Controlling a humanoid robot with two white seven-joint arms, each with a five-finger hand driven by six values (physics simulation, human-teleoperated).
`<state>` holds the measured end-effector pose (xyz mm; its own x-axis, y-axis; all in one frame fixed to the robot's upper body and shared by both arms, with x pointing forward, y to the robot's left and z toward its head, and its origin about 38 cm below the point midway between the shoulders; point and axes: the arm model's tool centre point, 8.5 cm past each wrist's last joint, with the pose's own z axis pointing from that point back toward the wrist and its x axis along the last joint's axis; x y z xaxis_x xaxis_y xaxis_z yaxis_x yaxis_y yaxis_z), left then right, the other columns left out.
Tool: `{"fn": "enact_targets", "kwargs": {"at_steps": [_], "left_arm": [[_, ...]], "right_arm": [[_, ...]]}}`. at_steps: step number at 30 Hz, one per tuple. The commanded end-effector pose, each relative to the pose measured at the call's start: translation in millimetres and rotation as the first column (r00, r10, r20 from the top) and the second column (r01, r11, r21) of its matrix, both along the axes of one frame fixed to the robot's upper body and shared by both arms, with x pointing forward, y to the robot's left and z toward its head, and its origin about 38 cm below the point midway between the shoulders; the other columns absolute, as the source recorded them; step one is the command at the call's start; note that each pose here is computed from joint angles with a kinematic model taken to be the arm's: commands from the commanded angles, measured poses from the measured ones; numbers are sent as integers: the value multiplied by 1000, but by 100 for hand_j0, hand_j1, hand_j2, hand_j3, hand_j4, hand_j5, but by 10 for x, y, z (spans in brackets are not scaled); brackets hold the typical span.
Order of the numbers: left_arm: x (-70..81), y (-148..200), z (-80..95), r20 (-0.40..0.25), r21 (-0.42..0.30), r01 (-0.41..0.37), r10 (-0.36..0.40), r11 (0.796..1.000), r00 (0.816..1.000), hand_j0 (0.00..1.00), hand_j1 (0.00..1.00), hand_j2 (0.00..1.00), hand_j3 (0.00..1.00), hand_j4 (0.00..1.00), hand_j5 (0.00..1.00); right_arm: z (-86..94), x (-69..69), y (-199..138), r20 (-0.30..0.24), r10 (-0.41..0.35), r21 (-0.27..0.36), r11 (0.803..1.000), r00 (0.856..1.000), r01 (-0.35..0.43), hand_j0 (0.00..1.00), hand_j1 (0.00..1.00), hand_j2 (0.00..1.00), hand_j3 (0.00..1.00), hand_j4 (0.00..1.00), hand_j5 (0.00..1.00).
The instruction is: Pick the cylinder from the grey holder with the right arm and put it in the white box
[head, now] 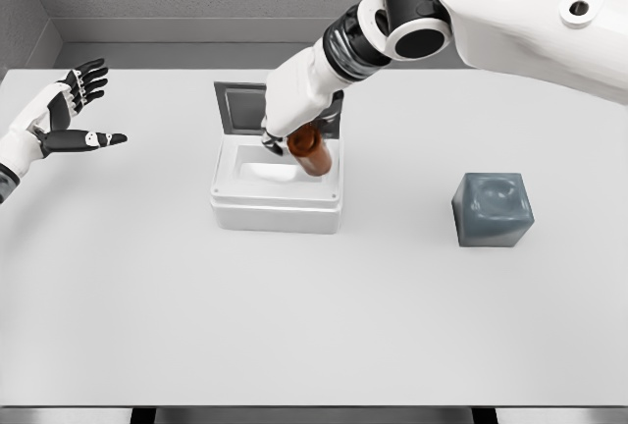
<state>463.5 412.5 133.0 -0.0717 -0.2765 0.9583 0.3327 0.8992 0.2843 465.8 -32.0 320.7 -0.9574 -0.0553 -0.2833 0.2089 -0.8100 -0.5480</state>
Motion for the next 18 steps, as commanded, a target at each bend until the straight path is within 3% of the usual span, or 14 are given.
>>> {"fn": "enact_targets", "kwargs": {"at_steps": [1, 7, 11, 12, 13, 14, 15, 16, 17, 18], "left_arm": [[0, 2, 10, 3, -5, 0, 0, 1000, 1000, 100, 100, 100, 100, 100, 100], [0, 5, 6, 1, -5, -1, 1, 1000, 1000, 100, 100, 100, 100, 100, 100], [-8, -22, -9, -2, 4, 11, -11, 1000, 1000, 100, 100, 100, 100, 100, 100], [-11, -6, 2, 2, 6, 10, -10, 1000, 1000, 100, 100, 100, 100, 100, 100], [-27, 61, 134, 61, 28, 10, -12, 1000, 998, 100, 100, 100, 100, 100, 100], [-97, 85, 241, 183, 85, 44, -59, 995, 981, 100, 100, 100, 100, 100, 100], [-131, 25, 280, 257, 132, 73, -105, 989, 961, 100, 100, 100, 100, 100, 100], [-117, -58, 209, 235, 202, 88, -136, 975, 962, 100, 100, 100, 100, 100, 100], [-115, -97, 149, 211, 268, 100, -159, 958, 965, 100, 100, 100, 100, 100, 100], [-104, -156, 104, 208, 251, 106, -160, 962, 965, 100, 100, 100, 100, 100, 100]], "right_arm": [[0, -2, 3, 2, 1, 0, 1000, 1000, -1, 100, 100, 100, 100, 100, 100], [75, -34, 23, 5, 11, 18, 1000, 1000, -11, 100, 100, 100, 100, 100, 100], [257, -66, -88, 3, 5, 82, 997, 1000, -6, 100, 100, 100, 100, 100, 100], [267, -58, -165, -15, -10, 100, 995, 1000, 12, 100, 100, 100, 100, 100, 100], [288, -83, -244, -26, -14, 115, 993, 1000, 17, 100, 100, 100, 100, 100, 100], [362, -120, -342, -39, -19, 152, 988, 999, 24, 100, 100, 100, 100, 100, 100], [407, -174, -455, -47, -20, 173, 985, 999, 27, 100, 100, 100, 100, 100, 100], [429, -191, -568, -78, -36, 198, 979, 996, 51, 100, 100, 100, 100, 100, 100], [450, -169, -766, -147, -79, 248, 962, 986, 114, 100, 100, 100, 100, 100, 100], [473, -139, -998, -195, -124, 292, 940, 973, 179, 100, 100, 100, 100, 100, 100]]}}
